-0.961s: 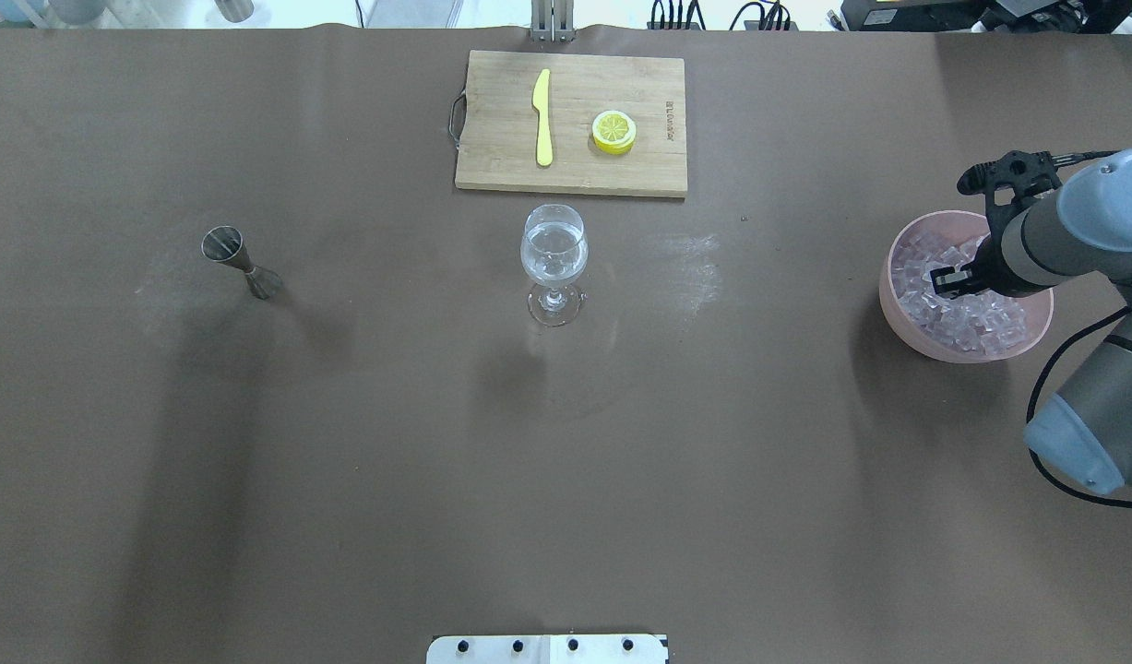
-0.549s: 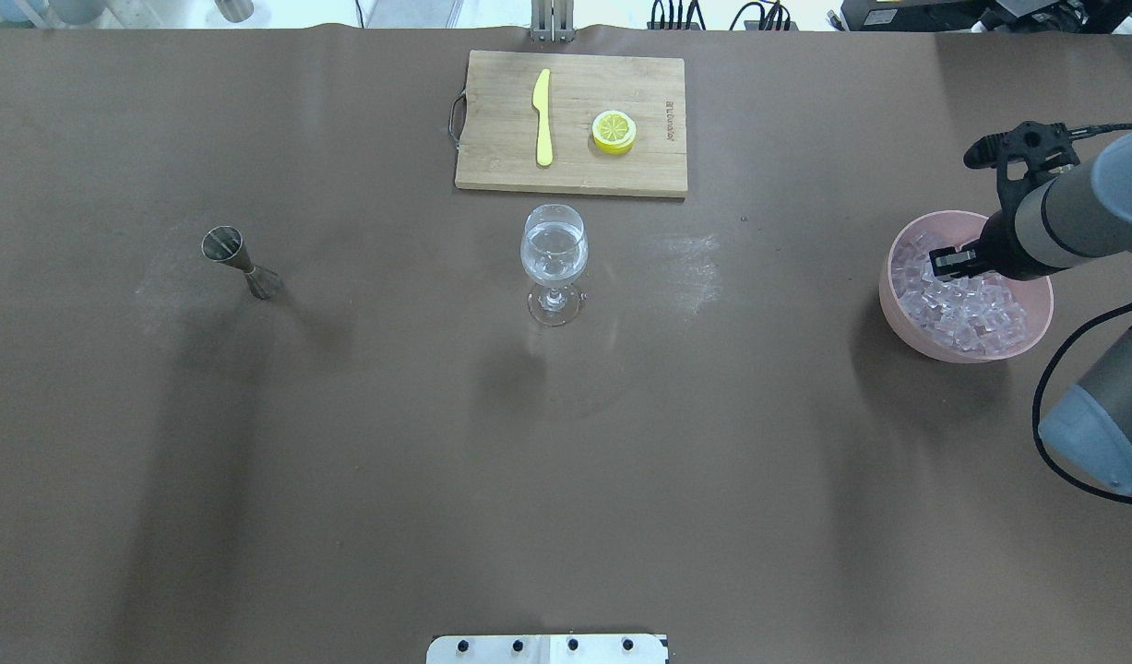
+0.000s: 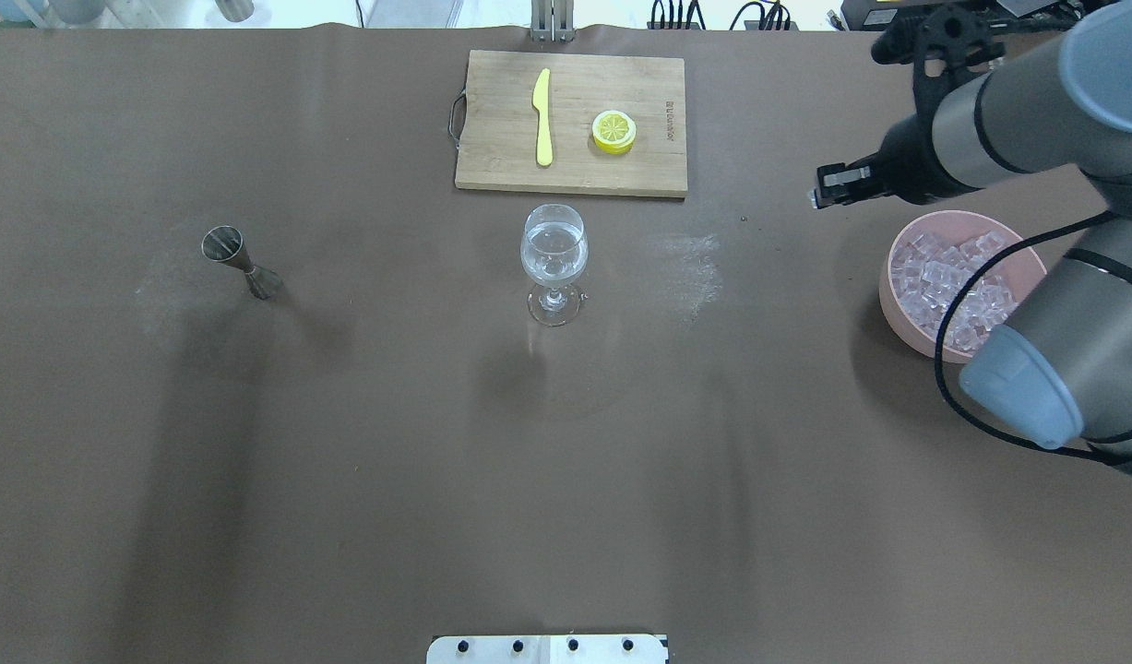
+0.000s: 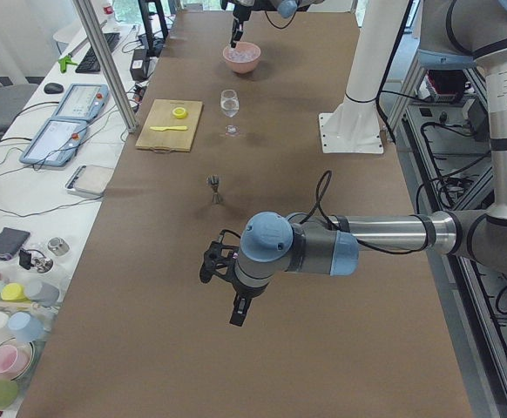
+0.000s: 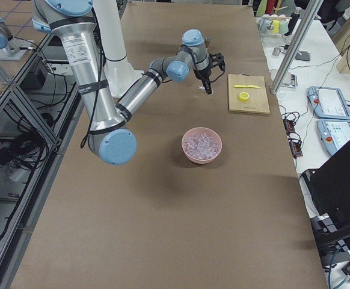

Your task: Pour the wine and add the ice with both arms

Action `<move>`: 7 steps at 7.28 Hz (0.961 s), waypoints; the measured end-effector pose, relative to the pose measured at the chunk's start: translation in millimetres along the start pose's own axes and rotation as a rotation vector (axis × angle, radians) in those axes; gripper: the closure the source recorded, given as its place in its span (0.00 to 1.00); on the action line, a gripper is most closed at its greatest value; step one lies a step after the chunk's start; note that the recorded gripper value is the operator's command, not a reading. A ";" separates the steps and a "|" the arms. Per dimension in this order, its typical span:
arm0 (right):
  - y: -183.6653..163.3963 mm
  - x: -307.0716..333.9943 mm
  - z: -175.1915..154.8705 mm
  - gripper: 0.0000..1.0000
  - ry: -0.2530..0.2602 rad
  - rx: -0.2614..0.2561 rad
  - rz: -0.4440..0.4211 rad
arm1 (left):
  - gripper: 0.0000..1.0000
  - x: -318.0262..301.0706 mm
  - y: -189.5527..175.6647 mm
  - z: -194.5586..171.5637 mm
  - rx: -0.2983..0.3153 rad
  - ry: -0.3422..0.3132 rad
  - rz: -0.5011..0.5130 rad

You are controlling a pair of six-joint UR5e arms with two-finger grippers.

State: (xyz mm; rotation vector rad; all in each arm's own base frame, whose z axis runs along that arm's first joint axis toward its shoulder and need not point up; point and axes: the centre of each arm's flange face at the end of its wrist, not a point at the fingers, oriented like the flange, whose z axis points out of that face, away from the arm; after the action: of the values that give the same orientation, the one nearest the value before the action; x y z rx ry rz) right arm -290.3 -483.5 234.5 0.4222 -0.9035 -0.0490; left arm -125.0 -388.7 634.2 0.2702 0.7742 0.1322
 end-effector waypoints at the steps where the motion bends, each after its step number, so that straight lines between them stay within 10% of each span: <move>1: -7.2 -41.1 0.8 1.00 -0.048 0.010 0.009 | 0.02 0.3 -1.3 -0.6 0.002 0.000 0.002; 7: -12.8 -165.8 -23.5 1.00 -0.226 0.151 0.098 | 0.02 1.1 -5.8 -2.5 0.006 -0.002 0.005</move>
State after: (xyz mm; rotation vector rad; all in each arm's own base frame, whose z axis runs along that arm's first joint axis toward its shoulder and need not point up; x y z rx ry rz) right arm -373.8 -451.4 92.4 0.5191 -1.1538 0.0635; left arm -125.8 -393.5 630.1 0.2783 0.7719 0.1345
